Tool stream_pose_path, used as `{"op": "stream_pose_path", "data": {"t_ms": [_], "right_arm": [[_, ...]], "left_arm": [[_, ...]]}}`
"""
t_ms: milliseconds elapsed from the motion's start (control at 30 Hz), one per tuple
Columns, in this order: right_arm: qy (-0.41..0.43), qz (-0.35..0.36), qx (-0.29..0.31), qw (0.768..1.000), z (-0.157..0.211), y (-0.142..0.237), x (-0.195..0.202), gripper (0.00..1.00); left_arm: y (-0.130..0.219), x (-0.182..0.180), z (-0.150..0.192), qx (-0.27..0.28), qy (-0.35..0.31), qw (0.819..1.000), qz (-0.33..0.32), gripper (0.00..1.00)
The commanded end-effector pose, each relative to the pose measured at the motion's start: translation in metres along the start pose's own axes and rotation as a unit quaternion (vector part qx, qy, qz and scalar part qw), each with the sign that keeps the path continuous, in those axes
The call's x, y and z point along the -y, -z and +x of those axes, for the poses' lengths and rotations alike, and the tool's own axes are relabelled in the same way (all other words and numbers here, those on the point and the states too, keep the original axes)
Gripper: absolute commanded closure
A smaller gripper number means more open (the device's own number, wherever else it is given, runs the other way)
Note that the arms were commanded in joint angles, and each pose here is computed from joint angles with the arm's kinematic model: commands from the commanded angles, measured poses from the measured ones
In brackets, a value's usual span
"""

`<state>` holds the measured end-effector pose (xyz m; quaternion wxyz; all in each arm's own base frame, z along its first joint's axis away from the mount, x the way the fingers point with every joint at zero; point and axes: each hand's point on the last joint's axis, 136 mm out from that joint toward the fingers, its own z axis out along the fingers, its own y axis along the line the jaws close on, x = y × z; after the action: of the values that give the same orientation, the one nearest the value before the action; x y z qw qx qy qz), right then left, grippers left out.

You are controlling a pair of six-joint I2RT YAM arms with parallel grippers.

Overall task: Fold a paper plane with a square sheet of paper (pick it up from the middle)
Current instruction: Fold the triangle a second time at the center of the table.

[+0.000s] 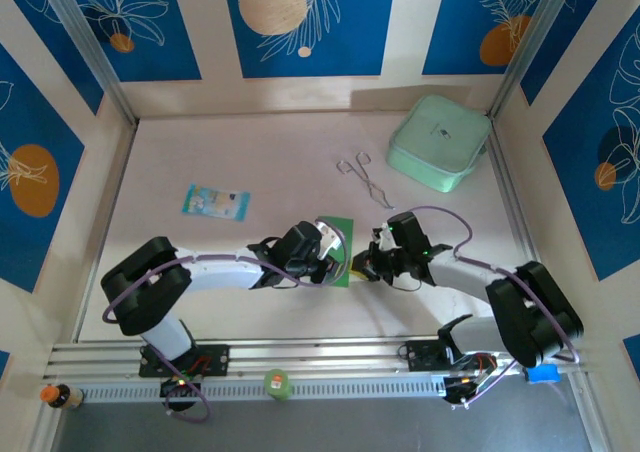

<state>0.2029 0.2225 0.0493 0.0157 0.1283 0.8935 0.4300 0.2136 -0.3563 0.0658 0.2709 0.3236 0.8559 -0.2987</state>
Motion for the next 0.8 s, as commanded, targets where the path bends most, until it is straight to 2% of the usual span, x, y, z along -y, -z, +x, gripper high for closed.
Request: {"op": "stream_pose_path", "data": {"t_ms": [0,200,467,633,767], "right_arm": [[0.011,-0.034,-0.006,0.999,-0.006,-0.006,-0.023,0.95],[-0.007,0.026,-0.005,1.000,-0.003,-0.019,0.001,0.97],[-0.010,0.047,0.014,0.999,0.002,-0.030,0.011,1.00],[-0.024,0.082,0.017,0.996,0.005,-0.036,0.029,1.00],[-0.031,0.107,0.015,0.994,0.007,-0.037,0.045,1.00]], "left_arm": [[0.006,0.004,-0.003,0.001,0.003,1.000,0.013,1.00],[0.007,-0.003,-0.008,0.011,0.015,1.000,-0.003,1.00],[0.006,-0.004,-0.006,0.016,0.039,0.999,0.003,1.00],[0.007,-0.006,-0.002,0.007,0.033,0.999,-0.001,1.00],[0.007,-0.006,0.006,-0.020,0.019,1.000,0.001,0.94]]}}
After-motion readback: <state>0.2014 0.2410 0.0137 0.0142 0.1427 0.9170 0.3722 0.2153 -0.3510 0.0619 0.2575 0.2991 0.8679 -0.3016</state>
